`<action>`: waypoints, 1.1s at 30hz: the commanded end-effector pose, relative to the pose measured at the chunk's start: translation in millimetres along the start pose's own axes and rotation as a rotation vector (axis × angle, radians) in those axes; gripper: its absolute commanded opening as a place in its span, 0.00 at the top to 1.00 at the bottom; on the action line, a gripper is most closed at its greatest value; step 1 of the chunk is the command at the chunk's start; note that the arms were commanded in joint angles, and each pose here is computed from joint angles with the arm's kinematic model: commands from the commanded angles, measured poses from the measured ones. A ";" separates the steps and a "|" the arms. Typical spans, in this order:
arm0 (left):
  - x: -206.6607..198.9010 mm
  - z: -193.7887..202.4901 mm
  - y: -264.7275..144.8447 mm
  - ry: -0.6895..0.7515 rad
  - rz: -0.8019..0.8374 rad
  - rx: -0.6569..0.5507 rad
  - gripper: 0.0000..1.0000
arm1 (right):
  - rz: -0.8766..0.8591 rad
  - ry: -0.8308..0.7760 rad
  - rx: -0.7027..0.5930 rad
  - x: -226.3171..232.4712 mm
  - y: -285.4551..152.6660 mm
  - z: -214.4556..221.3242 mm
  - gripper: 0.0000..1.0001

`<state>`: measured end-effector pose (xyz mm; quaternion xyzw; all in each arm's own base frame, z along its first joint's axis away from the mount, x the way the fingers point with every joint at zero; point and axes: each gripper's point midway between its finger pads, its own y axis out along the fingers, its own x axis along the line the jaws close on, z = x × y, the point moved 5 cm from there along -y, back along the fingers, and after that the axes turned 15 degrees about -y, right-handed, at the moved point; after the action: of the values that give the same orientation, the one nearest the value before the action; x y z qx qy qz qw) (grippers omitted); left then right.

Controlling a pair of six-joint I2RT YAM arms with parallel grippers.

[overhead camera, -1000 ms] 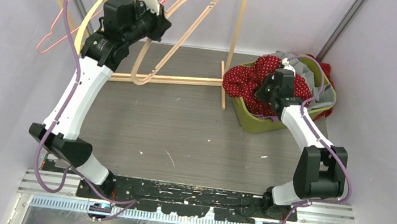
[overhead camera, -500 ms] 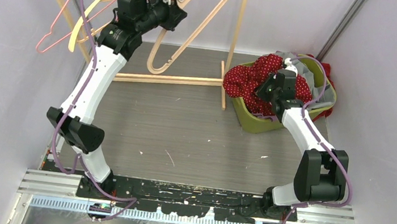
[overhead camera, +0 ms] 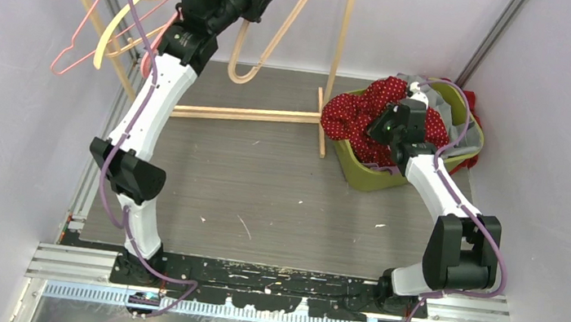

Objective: Remove the skirt from the hanger
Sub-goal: Place the hanger at the clothesline.

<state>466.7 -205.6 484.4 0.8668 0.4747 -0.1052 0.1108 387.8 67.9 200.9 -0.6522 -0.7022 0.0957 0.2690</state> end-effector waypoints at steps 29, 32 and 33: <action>49.7 13.9 44.3 0.049 -0.105 -0.079 0.96 | -0.039 -0.030 -0.142 15.7 -20.4 -57.1 0.99; 52.5 15.1 45.2 0.019 -0.082 -0.088 0.79 | -0.040 -0.029 -0.141 16.0 -21.4 -56.8 0.99; 53.4 14.8 45.8 0.021 -0.081 -0.090 0.76 | -0.040 -0.030 -0.140 16.0 -21.4 -56.5 0.99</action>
<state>521.2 -197.2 474.0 0.8425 0.5174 -0.0558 0.1396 395.6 68.6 225.0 -0.6523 -0.7097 0.0836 0.2527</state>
